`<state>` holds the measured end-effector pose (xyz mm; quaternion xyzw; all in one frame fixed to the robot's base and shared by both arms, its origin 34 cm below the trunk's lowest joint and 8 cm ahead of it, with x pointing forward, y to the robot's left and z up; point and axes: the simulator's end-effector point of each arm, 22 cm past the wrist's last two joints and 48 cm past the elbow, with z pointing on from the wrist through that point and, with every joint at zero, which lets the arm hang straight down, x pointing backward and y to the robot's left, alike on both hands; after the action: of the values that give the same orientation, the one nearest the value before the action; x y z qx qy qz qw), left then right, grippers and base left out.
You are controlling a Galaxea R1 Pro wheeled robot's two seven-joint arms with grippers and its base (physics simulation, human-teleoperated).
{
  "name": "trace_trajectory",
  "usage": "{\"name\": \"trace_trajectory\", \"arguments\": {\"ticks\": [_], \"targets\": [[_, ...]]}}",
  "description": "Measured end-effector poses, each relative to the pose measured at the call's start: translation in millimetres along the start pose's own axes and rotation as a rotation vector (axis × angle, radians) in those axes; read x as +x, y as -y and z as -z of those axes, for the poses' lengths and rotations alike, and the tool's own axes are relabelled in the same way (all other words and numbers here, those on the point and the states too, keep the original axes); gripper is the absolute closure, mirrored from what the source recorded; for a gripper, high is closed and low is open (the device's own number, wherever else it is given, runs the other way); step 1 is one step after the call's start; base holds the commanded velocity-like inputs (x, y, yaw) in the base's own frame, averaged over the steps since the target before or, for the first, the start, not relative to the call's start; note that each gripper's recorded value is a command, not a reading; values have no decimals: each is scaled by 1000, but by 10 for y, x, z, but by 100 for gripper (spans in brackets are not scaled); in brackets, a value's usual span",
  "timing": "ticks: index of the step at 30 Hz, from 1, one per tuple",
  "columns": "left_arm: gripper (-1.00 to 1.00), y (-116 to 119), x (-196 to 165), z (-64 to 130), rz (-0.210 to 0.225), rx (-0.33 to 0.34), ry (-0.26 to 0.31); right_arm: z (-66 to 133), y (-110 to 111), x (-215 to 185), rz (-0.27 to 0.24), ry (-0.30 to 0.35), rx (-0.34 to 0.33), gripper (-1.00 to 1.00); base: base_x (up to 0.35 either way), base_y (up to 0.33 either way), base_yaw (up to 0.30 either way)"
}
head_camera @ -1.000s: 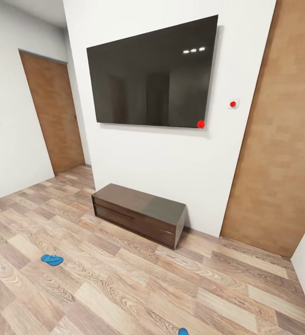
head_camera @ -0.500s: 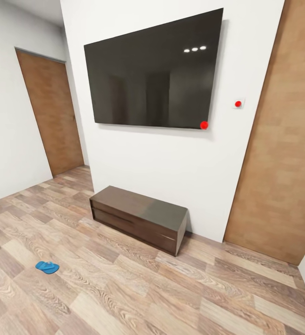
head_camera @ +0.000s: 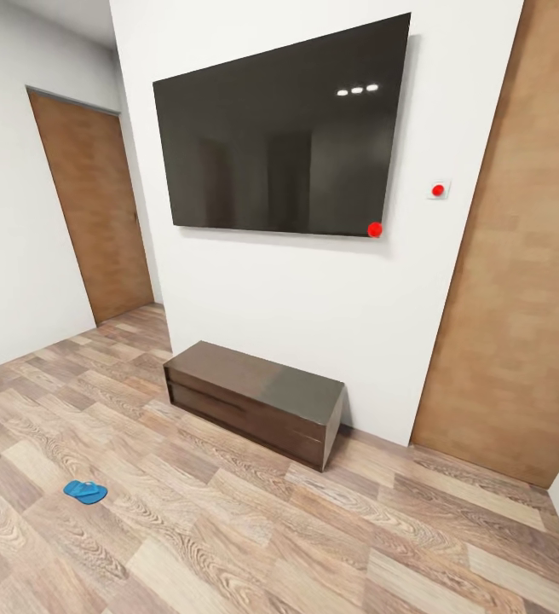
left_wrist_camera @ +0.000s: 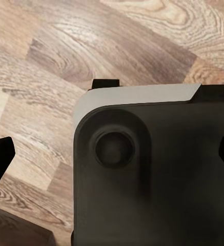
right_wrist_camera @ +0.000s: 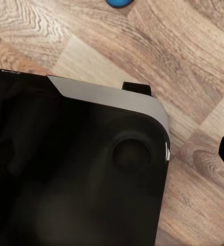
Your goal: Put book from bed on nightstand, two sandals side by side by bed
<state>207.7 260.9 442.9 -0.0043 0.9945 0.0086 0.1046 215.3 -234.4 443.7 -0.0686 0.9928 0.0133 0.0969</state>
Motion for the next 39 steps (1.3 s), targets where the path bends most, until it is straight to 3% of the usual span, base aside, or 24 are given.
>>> {"name": "trace_trajectory", "arguments": {"ticks": [31, 39], "targets": [[-100, -2, -6, 0, -2, 0, 1, -2, -51, -26, -8, 4, -3, -100, 1, 0, 0], [-100, 3, -8, -1, -5, 1, 2, -14, -7, -358, -18, 57, 18, -100, 0, 0, 0]]}}
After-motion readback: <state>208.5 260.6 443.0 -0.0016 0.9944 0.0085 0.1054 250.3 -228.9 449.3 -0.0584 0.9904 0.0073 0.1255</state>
